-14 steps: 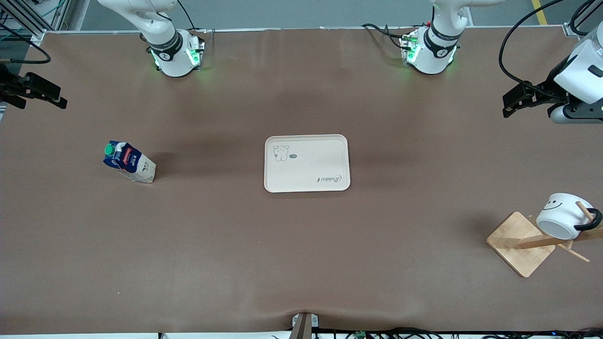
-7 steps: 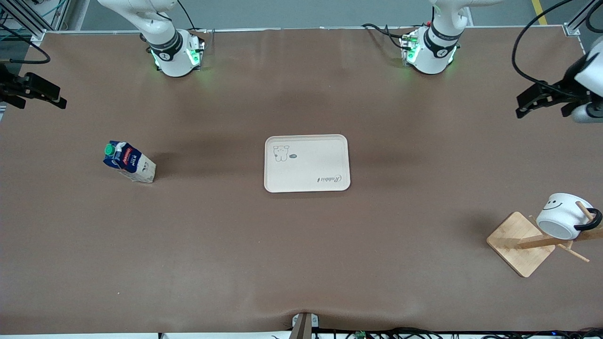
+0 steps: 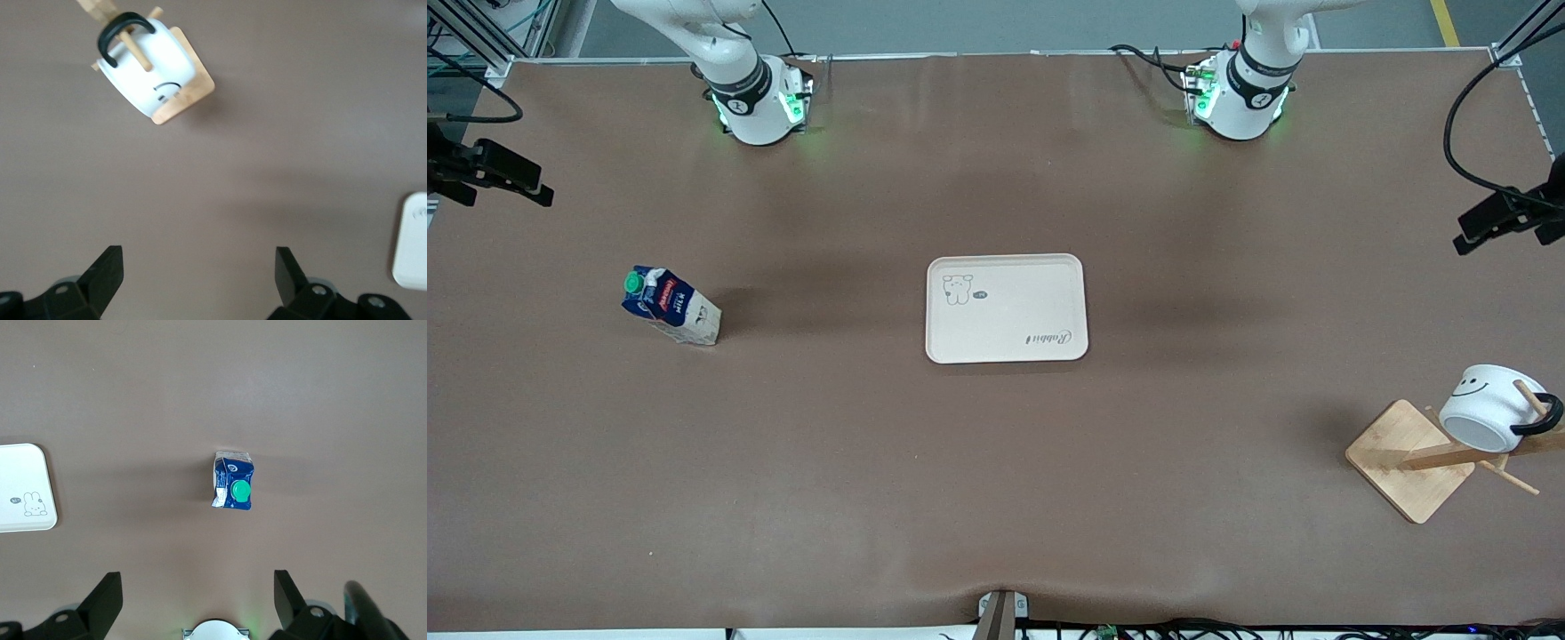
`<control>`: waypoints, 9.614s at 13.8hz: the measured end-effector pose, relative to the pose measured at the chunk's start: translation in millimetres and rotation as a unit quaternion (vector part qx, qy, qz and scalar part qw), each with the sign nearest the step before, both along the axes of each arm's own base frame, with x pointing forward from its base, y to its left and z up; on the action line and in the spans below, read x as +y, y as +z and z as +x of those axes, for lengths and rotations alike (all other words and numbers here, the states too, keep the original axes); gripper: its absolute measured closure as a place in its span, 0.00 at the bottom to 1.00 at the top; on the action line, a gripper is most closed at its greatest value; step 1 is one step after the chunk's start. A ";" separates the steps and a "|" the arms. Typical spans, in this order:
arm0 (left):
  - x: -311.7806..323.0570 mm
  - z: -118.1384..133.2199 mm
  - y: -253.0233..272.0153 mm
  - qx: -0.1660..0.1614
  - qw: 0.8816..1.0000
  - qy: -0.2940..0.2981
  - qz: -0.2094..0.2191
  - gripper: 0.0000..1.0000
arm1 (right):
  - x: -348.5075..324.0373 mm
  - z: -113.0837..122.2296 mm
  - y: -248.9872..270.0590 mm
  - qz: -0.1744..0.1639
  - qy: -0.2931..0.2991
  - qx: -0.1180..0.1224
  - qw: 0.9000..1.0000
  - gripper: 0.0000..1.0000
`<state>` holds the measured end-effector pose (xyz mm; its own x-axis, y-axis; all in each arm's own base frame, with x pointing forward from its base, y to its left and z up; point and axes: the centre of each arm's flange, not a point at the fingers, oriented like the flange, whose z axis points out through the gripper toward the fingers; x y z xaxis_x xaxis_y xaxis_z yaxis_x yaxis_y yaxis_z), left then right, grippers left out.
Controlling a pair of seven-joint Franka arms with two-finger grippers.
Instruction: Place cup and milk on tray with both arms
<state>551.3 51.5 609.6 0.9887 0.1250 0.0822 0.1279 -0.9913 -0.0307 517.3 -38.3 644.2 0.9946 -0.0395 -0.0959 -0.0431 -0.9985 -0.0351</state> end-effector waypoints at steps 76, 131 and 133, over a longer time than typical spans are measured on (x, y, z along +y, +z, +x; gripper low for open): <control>-4.5 32.7 -86.8 -0.038 0.974 0.010 -0.222 0.91 | -25.2 0.2 -319.2 -0.008 -0.020 0.075 0.997 0.47; -484.7 -58.6 -385.3 0.168 0.941 0.289 -0.053 0.63 | 325.8 27.7 -178.6 0.031 -0.068 0.072 0.995 0.50; -486.3 -54.2 -379.7 0.164 0.940 0.295 -0.059 0.45 | 353.4 26.9 -188.1 0.030 -0.075 0.067 0.994 0.50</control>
<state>497.1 -434.8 229.9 0.7146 0.6481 -0.2632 0.6586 -0.7502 -0.0590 544.2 315.1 456.1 0.9560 -0.1777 -0.2334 -0.2006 -0.9765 -0.0782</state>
